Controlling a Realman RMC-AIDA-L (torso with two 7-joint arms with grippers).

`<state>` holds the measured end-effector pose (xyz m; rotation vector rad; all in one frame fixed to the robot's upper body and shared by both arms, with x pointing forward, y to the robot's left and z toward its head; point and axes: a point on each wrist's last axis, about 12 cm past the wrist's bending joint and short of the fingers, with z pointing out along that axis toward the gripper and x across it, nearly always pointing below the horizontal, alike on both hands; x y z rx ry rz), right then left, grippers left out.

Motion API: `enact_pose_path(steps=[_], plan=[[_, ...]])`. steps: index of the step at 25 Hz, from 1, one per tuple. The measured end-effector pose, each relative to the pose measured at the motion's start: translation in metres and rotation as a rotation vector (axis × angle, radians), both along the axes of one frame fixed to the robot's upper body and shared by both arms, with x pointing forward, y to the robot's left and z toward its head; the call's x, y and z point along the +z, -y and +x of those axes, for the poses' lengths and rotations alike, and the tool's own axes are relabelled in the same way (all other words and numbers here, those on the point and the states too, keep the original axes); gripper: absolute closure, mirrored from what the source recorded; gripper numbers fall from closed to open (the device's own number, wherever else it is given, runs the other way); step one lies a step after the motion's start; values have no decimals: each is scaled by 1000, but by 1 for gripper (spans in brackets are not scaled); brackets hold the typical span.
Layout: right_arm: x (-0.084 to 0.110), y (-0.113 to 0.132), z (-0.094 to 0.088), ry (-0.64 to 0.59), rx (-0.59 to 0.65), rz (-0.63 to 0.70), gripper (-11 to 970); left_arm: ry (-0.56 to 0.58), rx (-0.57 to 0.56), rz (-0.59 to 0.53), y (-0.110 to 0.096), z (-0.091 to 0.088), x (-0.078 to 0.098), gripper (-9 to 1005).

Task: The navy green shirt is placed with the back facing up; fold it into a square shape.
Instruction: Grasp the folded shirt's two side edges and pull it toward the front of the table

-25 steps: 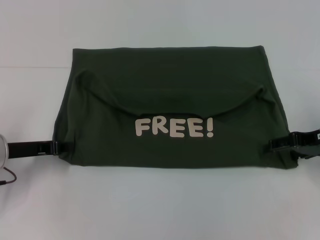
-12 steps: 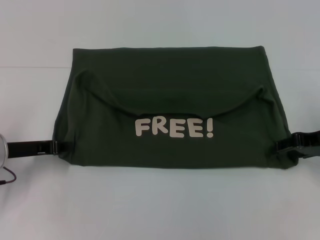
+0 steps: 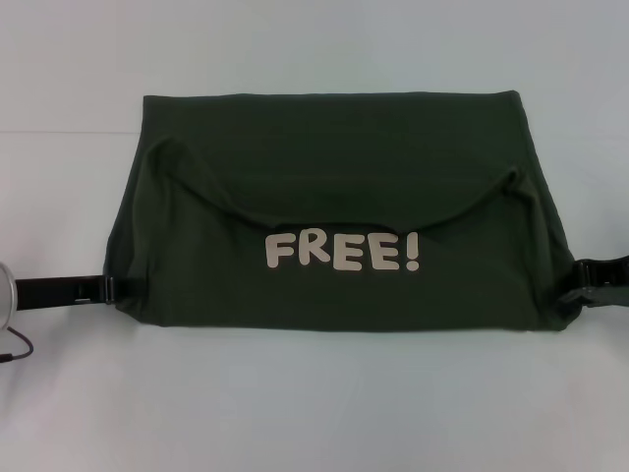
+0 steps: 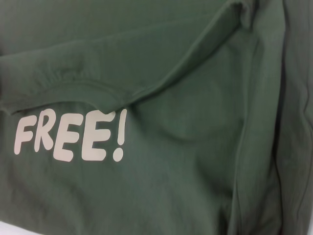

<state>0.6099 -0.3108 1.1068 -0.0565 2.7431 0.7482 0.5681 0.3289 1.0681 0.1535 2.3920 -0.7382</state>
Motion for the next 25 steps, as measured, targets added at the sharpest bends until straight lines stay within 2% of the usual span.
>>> enact_pose_path(steps=[2, 8, 15, 25], plan=[[0, 0, 0, -2, 0, 1, 757, 0, 0, 0, 0, 0, 0, 981], [0, -1, 0, -3, 1, 1, 950, 2, -1, 0, 1, 1, 1, 981], [1, 3, -1, -1, -4, -2, 944, 1, -1, -1, 1, 1, 0, 981], [22, 31, 0, 31, -19, -25, 867, 2, -2, -4, 1, 1, 1, 981]])
